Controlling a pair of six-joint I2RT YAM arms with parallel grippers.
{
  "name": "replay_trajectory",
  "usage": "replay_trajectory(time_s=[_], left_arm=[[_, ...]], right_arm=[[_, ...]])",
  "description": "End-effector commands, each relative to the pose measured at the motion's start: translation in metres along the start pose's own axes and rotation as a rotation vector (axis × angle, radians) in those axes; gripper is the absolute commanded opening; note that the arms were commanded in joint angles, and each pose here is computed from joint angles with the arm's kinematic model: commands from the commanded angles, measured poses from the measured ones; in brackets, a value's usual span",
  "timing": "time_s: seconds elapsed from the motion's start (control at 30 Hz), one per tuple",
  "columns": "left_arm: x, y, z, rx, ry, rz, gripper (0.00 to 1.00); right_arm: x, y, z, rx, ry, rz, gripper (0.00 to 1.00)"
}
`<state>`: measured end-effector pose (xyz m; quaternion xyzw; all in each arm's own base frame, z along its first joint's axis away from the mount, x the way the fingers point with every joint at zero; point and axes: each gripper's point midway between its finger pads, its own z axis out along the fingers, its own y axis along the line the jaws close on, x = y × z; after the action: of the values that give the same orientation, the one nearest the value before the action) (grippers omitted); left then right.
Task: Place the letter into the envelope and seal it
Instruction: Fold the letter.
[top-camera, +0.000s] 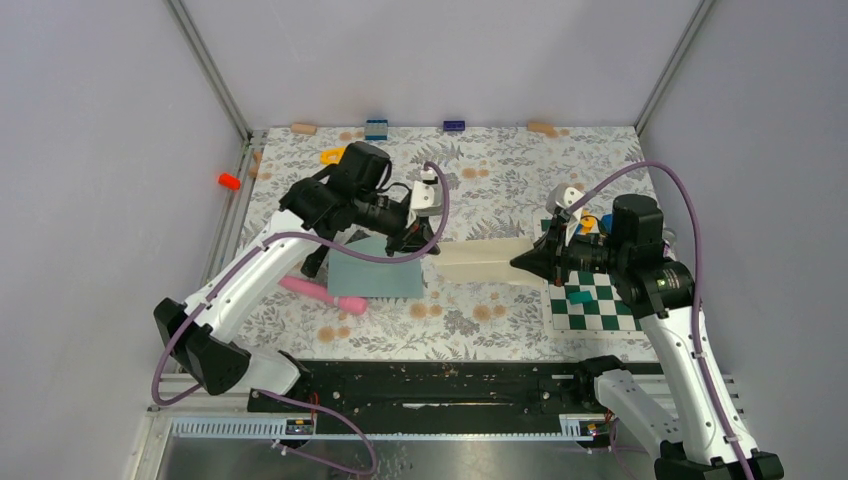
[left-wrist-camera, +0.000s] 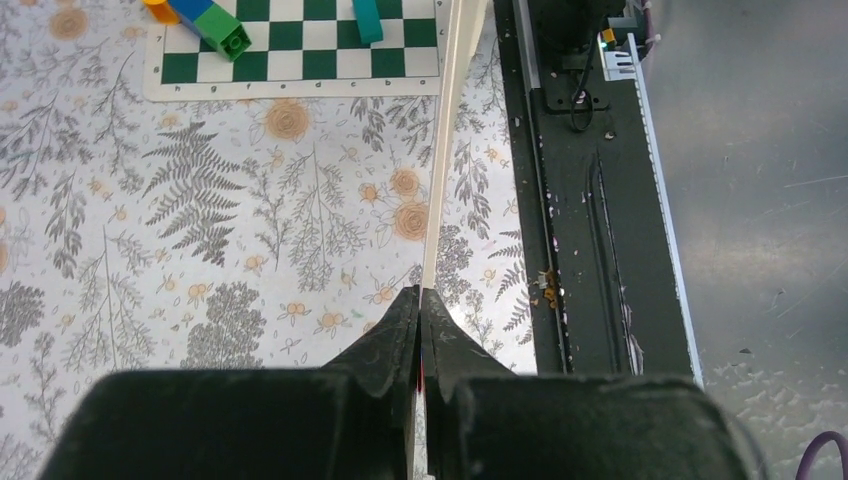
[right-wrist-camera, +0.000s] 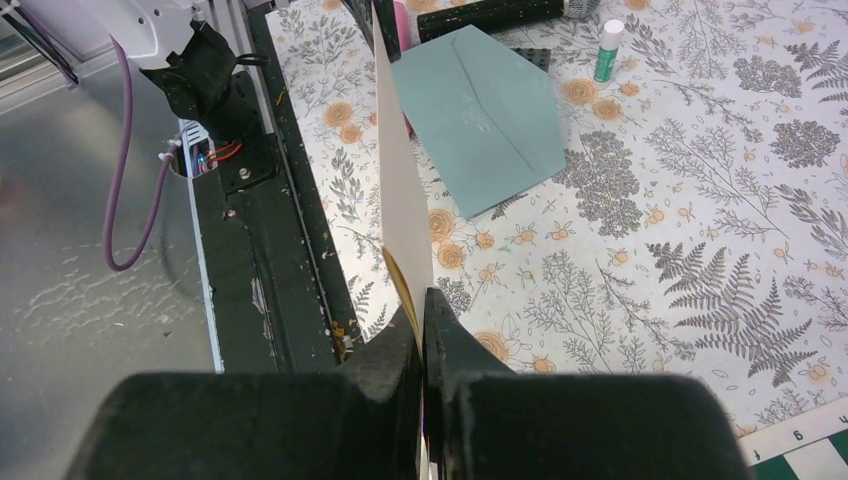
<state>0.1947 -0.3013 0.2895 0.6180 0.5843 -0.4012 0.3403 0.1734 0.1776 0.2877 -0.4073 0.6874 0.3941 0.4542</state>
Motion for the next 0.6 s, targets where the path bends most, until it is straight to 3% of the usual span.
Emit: replay_trajectory(time_s=[0.0, 0.3, 0.33, 0.37, 0.47, 0.57], left_arm=[[0.015, 0.002, -0.029, -0.064, 0.04, -0.003, 0.02], [0.016, 0.001, -0.031, -0.057, 0.037, -0.002, 0.0], [0.014, 0.0, -0.031, -0.056, 0.034, 0.001, 0.04], [0.013, 0.0, -0.032, -0.057, 0.033, 0.002, 0.13], [0.008, -0.001, -0.037, -0.073, 0.027, 0.016, 0.55], [-0.003, 0.002, -0.046, -0.113, 0.0, 0.026, 0.81]], right_arm=[[-0.016, -0.002, -0.011, 0.051, -0.036, -0.055, 0.0], [-0.017, 0.001, -0.011, 0.045, -0.041, -0.055, 0.0], [-0.017, 0.001, -0.012, 0.045, -0.042, -0.055, 0.0], [-0.017, 0.002, -0.012, 0.042, -0.044, -0.058, 0.0], [-0.018, 0.005, -0.013, 0.034, -0.049, -0.064, 0.0], [-0.018, 0.009, -0.013, 0.014, -0.051, -0.061, 0.0]])
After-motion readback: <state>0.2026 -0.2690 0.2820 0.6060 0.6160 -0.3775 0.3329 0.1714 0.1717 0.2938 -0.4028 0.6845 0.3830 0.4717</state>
